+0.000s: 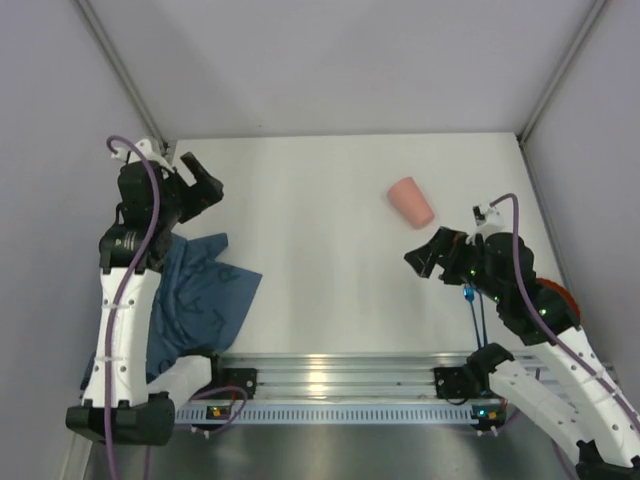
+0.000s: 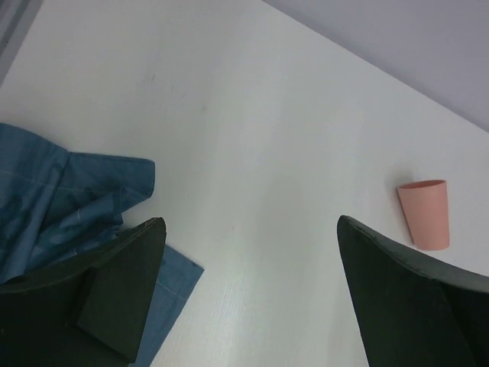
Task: Set the dinner table for one person
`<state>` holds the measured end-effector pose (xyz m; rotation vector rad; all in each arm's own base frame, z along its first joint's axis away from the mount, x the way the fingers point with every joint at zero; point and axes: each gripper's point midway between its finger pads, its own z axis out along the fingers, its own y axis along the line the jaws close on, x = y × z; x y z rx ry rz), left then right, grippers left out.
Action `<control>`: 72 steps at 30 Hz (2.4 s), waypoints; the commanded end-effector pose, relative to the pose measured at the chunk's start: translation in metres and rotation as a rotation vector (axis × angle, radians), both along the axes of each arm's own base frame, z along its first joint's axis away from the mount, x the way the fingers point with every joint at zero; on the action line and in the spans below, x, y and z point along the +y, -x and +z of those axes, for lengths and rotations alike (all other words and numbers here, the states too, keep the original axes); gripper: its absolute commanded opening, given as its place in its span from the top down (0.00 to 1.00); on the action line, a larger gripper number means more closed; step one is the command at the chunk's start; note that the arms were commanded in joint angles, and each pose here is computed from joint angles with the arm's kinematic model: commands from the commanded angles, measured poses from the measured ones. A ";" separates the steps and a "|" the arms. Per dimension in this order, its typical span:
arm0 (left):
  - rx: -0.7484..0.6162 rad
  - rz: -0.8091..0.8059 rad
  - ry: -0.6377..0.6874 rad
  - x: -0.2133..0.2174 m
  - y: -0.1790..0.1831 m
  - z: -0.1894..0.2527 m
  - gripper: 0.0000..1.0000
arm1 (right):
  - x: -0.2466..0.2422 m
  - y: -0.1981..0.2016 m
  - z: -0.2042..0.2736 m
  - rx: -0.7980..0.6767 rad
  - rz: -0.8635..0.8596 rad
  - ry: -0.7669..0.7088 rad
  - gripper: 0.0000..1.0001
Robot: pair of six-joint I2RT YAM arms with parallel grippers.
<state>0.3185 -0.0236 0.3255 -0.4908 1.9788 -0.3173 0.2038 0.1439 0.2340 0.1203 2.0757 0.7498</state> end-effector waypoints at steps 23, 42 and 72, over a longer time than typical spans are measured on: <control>0.526 0.113 0.108 -0.013 0.066 -0.206 0.23 | 0.103 -0.145 -0.078 0.396 0.202 0.252 0.00; 0.671 0.062 0.153 -0.028 0.066 -0.268 0.24 | 0.209 -0.226 -0.148 0.514 0.206 0.128 0.01; 0.836 -0.271 -0.109 -0.134 0.008 -0.360 1.00 | -0.043 -0.136 -0.096 0.453 -0.086 0.272 0.00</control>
